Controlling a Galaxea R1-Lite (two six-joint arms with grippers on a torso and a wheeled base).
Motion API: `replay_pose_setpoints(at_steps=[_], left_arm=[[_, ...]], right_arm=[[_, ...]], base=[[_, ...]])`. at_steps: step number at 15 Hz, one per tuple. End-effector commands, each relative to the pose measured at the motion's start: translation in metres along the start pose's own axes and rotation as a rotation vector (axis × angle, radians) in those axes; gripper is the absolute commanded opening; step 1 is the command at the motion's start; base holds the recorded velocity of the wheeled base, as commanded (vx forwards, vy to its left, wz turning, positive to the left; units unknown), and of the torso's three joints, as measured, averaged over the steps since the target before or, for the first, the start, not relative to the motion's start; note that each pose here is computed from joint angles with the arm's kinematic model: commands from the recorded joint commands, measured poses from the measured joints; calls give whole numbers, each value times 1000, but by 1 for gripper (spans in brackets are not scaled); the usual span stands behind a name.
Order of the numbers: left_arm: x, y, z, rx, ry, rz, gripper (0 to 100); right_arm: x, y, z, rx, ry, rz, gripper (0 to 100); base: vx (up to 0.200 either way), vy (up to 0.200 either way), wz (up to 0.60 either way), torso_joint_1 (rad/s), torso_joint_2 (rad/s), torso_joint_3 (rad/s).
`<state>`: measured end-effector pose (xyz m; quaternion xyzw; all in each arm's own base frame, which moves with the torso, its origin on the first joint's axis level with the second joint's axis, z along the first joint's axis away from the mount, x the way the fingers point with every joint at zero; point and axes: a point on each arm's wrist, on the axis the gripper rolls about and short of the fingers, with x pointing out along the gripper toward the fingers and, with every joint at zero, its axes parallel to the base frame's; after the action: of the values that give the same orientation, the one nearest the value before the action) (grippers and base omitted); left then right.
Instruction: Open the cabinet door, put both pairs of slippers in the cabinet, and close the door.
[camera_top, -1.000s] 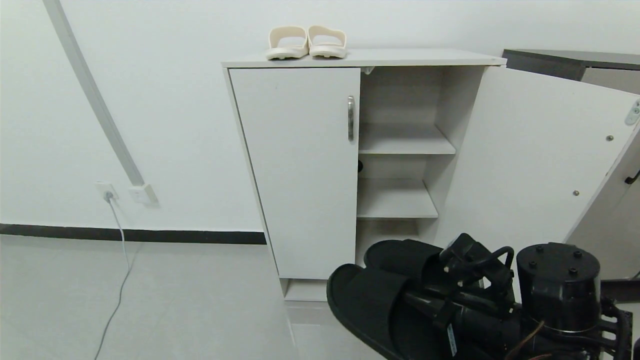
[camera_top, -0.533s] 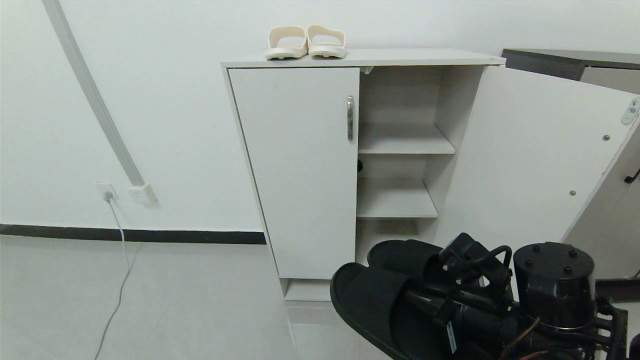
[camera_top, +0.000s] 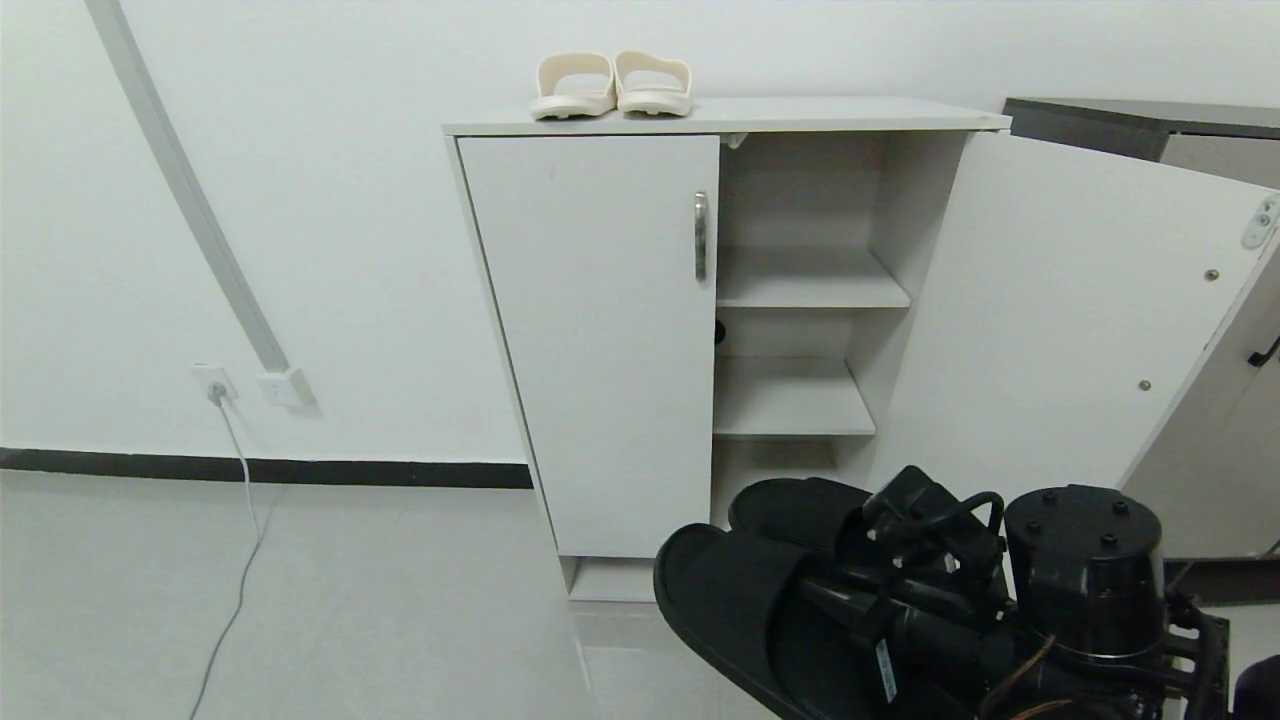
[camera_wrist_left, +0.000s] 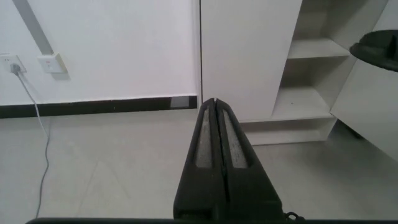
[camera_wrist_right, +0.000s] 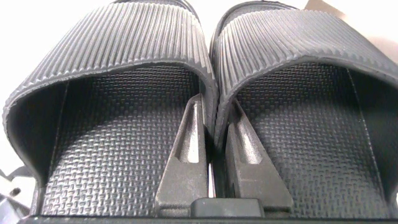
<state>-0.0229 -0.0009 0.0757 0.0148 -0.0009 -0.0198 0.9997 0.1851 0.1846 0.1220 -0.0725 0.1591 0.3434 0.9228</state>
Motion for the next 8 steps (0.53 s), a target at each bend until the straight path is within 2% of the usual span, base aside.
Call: replay_pose_setpoints(at_steps=[1, 3, 4, 6, 8], left_arm=[[0, 0, 0, -2, 1, 1, 0], [0, 0, 0, -4, 1, 1, 0], [0, 0, 0, -7, 1, 3, 0], [0, 0, 0, -16, 1, 9, 0], [0, 0, 0, -16, 1, 9, 0]], right_arm=[[12, 3, 0, 0, 8, -34, 0], [51, 18, -4, 106, 26, -116, 0], [71, 24, -2, 161, -12, -185, 0], [108, 27, 6, 194, -94, -394, 0], [137, 20, 7, 207, -121, -603, 0]], base=[[0, 0, 0, 0, 0, 0], [0, 0, 0, 0, 0, 0], [0, 0, 0, 0, 0, 0], [0, 0, 0, 0, 0, 0], [0, 0, 0, 0, 0, 0]])
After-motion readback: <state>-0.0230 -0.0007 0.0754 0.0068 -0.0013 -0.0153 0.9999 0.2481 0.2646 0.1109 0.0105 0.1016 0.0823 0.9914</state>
